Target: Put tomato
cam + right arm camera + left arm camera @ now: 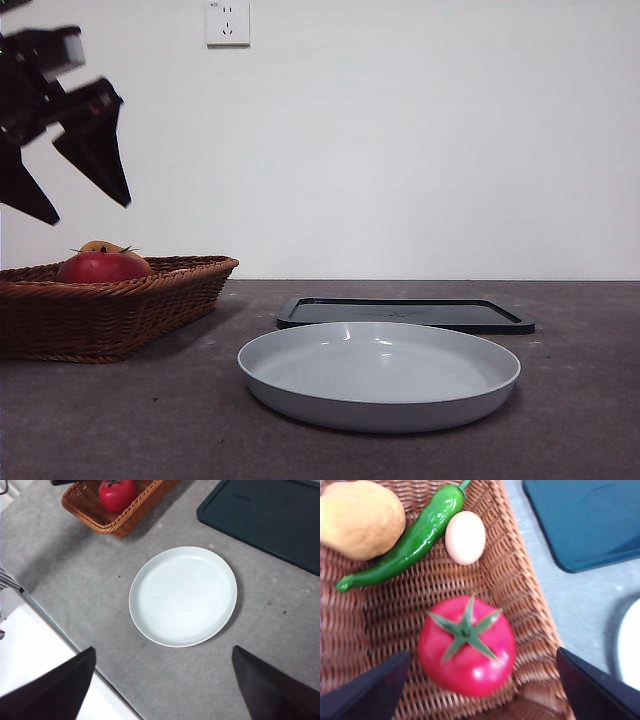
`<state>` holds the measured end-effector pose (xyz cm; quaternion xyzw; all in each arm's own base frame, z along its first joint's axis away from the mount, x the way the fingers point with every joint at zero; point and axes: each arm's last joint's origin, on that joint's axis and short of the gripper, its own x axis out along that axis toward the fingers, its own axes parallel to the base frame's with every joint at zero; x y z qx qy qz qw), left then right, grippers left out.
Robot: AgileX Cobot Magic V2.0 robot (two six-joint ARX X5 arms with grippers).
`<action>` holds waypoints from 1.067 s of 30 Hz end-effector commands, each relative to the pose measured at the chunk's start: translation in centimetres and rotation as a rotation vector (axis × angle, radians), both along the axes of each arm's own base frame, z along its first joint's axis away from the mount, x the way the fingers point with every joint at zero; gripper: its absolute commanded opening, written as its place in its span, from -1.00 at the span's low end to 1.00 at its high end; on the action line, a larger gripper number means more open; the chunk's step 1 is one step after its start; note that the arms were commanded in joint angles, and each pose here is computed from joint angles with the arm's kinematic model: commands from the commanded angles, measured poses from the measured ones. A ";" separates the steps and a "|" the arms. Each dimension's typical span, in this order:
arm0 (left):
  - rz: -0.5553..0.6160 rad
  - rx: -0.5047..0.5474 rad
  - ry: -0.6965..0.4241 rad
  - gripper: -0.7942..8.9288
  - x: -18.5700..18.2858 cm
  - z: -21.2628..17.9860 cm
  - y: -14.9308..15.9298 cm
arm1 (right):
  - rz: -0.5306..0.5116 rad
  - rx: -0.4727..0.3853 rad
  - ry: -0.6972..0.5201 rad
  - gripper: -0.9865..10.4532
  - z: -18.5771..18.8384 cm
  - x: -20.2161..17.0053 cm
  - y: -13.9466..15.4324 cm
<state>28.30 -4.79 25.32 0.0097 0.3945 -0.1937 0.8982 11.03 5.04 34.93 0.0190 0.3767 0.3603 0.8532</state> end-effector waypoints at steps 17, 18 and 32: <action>-0.022 0.049 0.033 0.14 3.5 -3.9 -0.6 | -0.002 0.013 -0.014 -0.07 0.6 0.0 0.1; -0.022 0.050 0.040 0.14 3.6 -4.1 -0.6 | -0.002 0.013 -0.014 -0.07 0.6 0.0 0.1; -0.021 0.052 0.075 0.10 3.9 -5.1 -0.6 | -0.002 0.013 -0.014 -0.07 0.6 0.0 0.1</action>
